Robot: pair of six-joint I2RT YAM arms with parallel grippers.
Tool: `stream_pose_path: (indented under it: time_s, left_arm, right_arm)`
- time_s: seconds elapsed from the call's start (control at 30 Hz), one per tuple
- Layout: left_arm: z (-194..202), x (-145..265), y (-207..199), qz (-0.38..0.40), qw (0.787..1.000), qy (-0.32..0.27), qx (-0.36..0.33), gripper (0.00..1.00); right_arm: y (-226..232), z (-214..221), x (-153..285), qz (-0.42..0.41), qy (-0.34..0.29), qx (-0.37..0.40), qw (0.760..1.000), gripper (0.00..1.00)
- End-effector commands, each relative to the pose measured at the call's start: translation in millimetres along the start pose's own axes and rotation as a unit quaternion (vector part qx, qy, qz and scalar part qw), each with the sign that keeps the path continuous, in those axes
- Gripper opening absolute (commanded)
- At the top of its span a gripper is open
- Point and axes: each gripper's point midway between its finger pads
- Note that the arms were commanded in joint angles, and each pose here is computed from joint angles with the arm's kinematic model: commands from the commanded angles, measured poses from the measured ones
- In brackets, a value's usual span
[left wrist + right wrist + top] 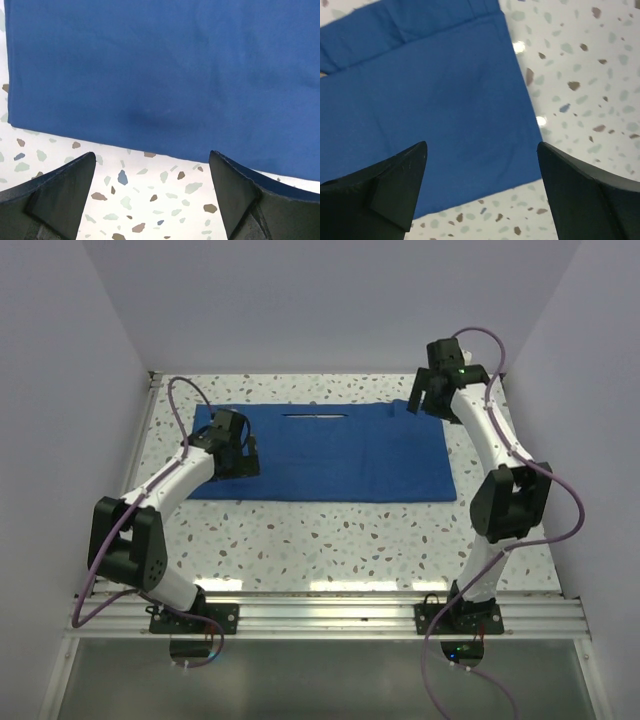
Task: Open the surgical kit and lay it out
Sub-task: Open the surgical kit at the center of the board.
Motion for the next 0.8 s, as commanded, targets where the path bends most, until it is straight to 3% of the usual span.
stream_pose_path:
  time_s: [0.0, 0.2, 0.5, 0.77]
  left_arm:
    - [-0.9, 5.5, -1.5, 0.009, 1.000, -0.017, 0.010, 1.00]
    - [10.4, 0.8, -1.6, 0.012, 1.000, -0.008, 0.007, 1.00]
    - [10.8, -10.7, -2.2, 0.012, 1.000, -0.011, -0.014, 1.00]
    - [13.7, -19.8, -6.2, 0.023, 0.999, -0.011, -0.038, 1.00]
  right_arm:
    - [42.8, -21.9, -8.7, -0.064, -0.005, -0.040, 0.997, 0.92]
    - [66.9, -37.5, -52.4, -0.038, -0.005, -0.086, 0.996, 0.77]
    - [42.0, -31.5, -106.4, 0.060, -0.002, -0.132, 0.989, 0.67]
    - [25.0, -30.1, -143.4, 0.085, 0.006, -0.172, 0.981, 0.66]
Point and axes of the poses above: each gripper's point midway between its finger pads, its own x axis back along the fingers, its own y axis along the line the jaws close on, z = x × y, and after that the axes turned 10 degrees about -x, right-handed
